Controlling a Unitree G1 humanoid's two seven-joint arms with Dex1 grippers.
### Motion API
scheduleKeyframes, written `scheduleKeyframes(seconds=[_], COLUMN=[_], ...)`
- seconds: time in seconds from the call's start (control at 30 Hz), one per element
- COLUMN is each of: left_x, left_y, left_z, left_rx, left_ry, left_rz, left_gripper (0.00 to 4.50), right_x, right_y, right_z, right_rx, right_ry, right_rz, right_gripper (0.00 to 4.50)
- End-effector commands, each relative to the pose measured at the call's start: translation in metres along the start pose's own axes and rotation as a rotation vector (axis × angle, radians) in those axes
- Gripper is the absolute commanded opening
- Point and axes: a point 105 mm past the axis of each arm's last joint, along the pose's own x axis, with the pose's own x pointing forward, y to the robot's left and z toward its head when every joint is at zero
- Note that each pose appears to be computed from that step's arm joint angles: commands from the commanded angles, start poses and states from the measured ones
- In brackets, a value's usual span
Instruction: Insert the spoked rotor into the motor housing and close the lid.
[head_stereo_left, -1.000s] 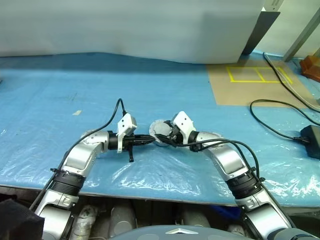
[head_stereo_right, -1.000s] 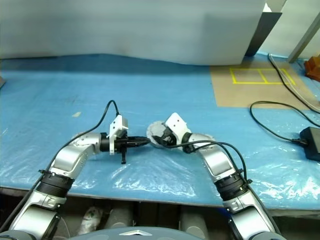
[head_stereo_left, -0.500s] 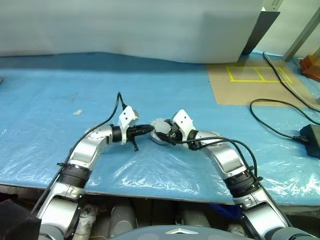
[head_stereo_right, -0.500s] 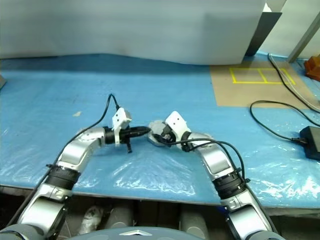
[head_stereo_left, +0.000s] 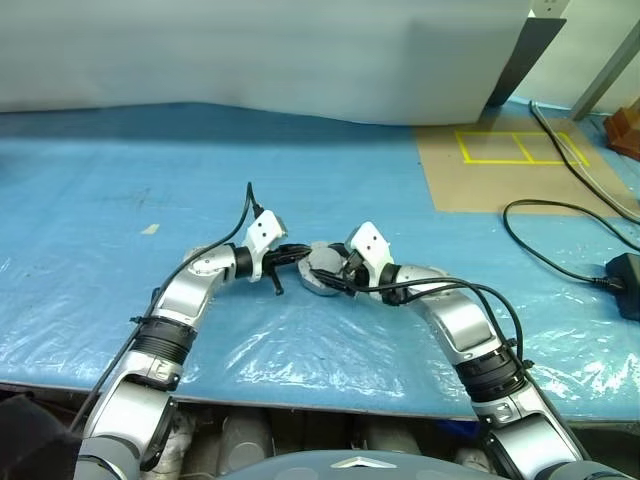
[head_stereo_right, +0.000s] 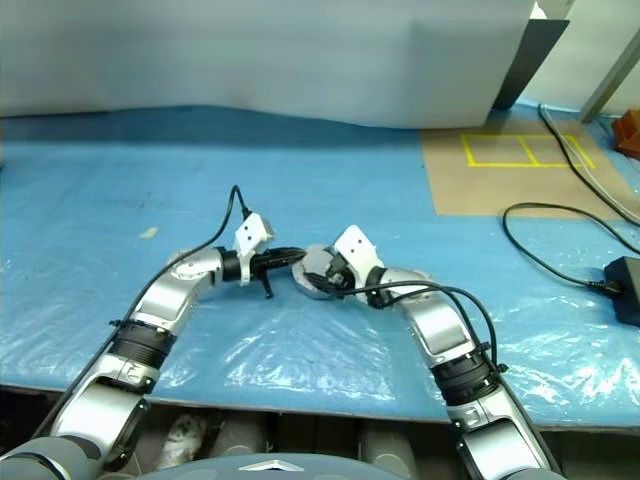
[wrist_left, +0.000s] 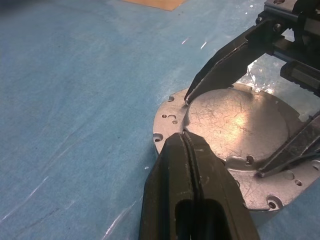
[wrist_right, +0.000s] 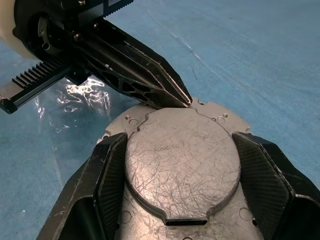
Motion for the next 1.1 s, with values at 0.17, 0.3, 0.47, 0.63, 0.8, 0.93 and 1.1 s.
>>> scheduleKeyframes(seconds=[0.17,0.3,0.47,0.63,0.8,0.93,1.1], left_x=[-0.002,-0.003,0.001,0.005,0.006,0.007,0.009], left_y=[-0.021,-0.025,-0.028,-0.026,-0.021,-0.021,-0.022], left_z=[-0.022,-0.028,-0.029,-0.027,-0.028,-0.029,-0.029], left_rx=[0.041,0.051,0.055,0.065,0.073,0.074,0.077], left_ry=[0.112,0.134,0.131,0.124,0.131,0.13,0.123], left_rz=[-0.146,-0.181,-0.192,-0.186,-0.177,-0.181,-0.193], left_gripper=[0.0,0.0,0.0,0.0,0.0,0.0,0.0], right_x=[-0.012,-0.014,-0.014,-0.019,-0.032,-0.038,-0.039], right_y=[-0.005,-0.008,-0.006,-0.006,-0.019,-0.022,-0.024], right_z=[-0.061,-0.057,-0.05,-0.04,-0.011,0.007,0.023], right_rx=[0.061,0.018,-0.034,-0.082,-0.151,-0.185,-0.183], right_ry=[0.221,0.199,0.173,0.14,0.045,-0.013,-0.069], right_rz=[-0.047,-0.063,-0.054,-0.045,-0.079,-0.087,-0.099], right_gripper=[2.97,2.97,4.48,4.48,4.48,4.48,4.48])
